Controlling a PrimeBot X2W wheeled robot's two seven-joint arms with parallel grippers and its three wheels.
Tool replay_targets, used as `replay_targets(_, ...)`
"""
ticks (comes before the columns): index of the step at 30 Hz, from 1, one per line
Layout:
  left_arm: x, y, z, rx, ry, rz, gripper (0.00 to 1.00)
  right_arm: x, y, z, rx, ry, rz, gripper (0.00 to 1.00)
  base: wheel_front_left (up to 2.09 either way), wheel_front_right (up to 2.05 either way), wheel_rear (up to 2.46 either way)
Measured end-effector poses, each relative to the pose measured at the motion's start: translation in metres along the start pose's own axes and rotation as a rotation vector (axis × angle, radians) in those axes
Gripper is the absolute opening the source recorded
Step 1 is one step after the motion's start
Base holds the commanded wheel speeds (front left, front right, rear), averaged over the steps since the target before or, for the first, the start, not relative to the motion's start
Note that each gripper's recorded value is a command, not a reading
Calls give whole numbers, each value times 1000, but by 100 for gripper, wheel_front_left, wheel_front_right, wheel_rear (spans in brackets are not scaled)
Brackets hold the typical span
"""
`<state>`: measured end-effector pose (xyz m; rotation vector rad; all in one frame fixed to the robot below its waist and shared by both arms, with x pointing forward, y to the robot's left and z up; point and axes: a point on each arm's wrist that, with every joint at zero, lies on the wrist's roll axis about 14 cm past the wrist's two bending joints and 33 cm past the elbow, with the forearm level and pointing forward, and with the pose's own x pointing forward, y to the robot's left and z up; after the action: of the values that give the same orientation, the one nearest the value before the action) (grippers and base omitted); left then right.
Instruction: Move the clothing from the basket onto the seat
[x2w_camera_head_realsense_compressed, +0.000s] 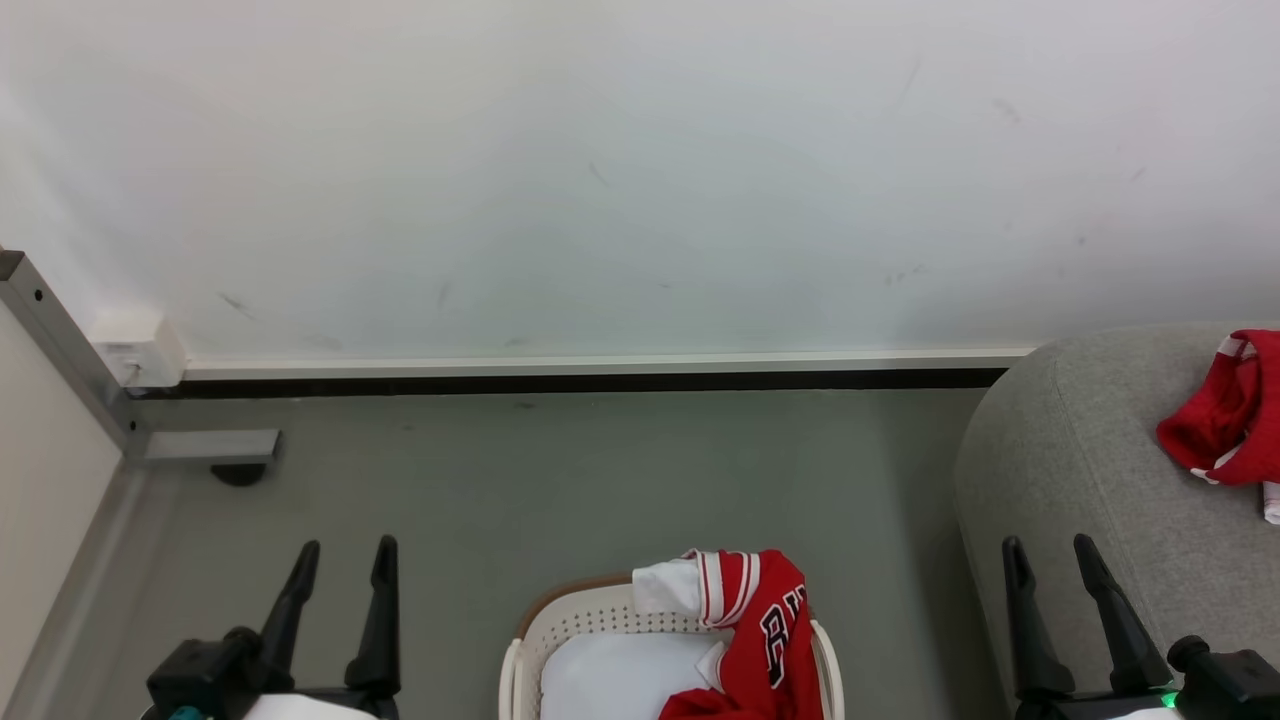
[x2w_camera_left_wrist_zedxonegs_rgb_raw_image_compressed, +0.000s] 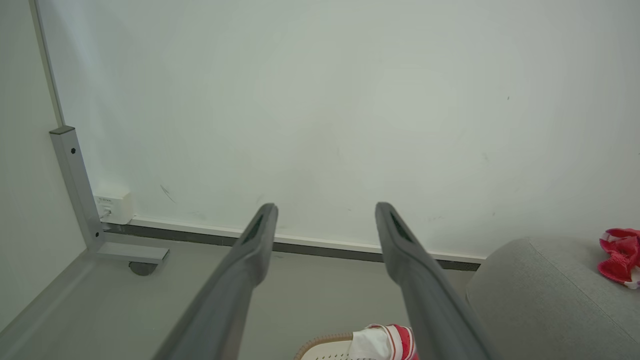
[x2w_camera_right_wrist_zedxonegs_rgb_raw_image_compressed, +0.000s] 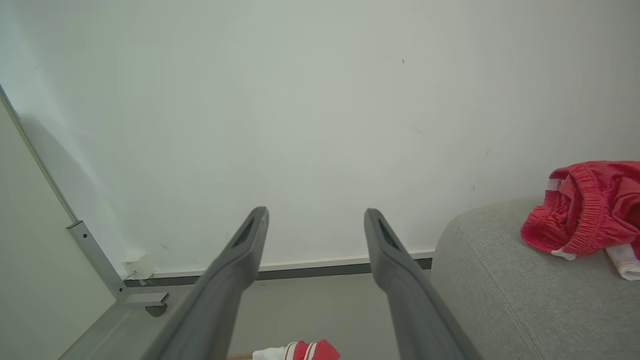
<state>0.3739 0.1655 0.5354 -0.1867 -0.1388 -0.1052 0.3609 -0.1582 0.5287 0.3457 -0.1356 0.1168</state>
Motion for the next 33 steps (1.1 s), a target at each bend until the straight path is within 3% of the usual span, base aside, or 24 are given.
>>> replay_targets(33, 13, -15, -13, -18, 14, -58, 100, 12, 12, -1, -15, -7, 39, 100, 0, 0, 0)
